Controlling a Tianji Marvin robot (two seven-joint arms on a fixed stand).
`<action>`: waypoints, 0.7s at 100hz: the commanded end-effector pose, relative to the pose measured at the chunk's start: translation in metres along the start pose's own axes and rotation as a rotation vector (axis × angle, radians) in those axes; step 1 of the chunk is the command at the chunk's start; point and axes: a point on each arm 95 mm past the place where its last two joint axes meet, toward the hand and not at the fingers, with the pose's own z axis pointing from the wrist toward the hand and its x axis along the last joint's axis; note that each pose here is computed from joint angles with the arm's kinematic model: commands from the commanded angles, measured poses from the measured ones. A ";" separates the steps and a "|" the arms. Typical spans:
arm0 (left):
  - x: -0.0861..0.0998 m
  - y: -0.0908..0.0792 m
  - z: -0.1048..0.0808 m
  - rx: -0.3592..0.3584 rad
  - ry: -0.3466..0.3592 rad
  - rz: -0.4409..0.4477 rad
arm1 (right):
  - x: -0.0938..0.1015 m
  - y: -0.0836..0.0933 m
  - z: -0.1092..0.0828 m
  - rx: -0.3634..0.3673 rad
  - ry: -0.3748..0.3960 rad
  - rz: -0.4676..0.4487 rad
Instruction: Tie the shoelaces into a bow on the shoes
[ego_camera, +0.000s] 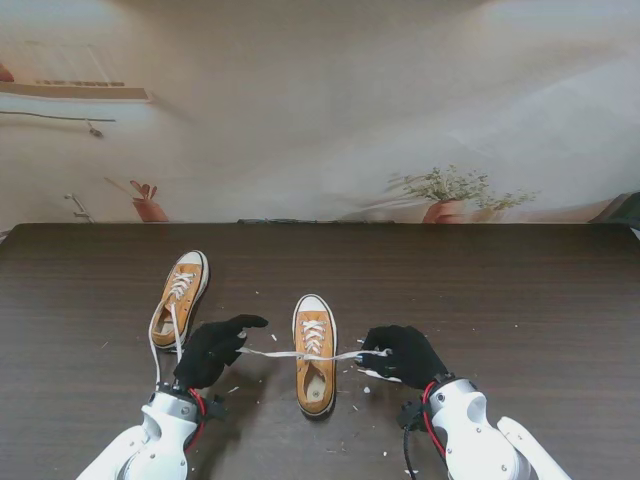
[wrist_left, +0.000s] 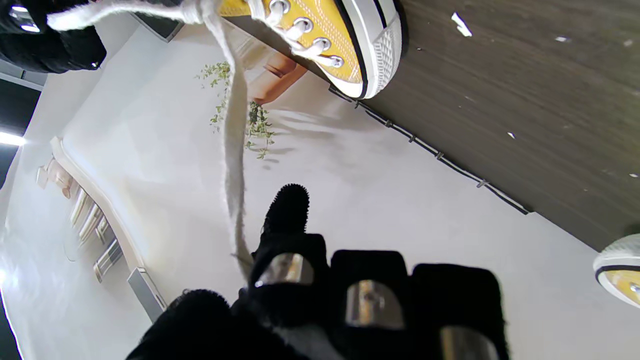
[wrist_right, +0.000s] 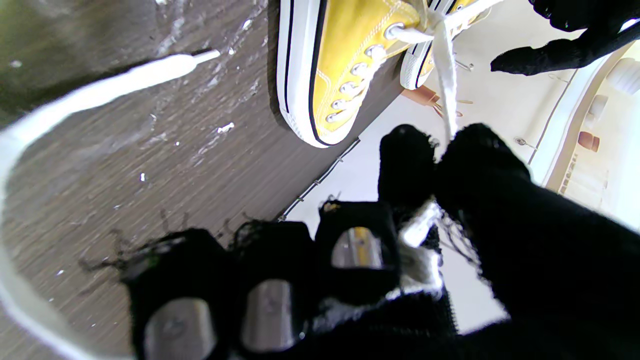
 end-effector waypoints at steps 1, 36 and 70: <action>0.001 0.000 0.000 -0.006 0.001 -0.012 | 0.000 -0.002 -0.002 0.017 0.001 0.001; 0.003 -0.003 0.000 0.010 0.015 -0.235 | 0.001 0.000 -0.006 0.027 0.011 0.007; 0.005 -0.009 -0.001 0.046 0.039 -0.196 | 0.003 0.000 -0.007 0.026 0.035 0.026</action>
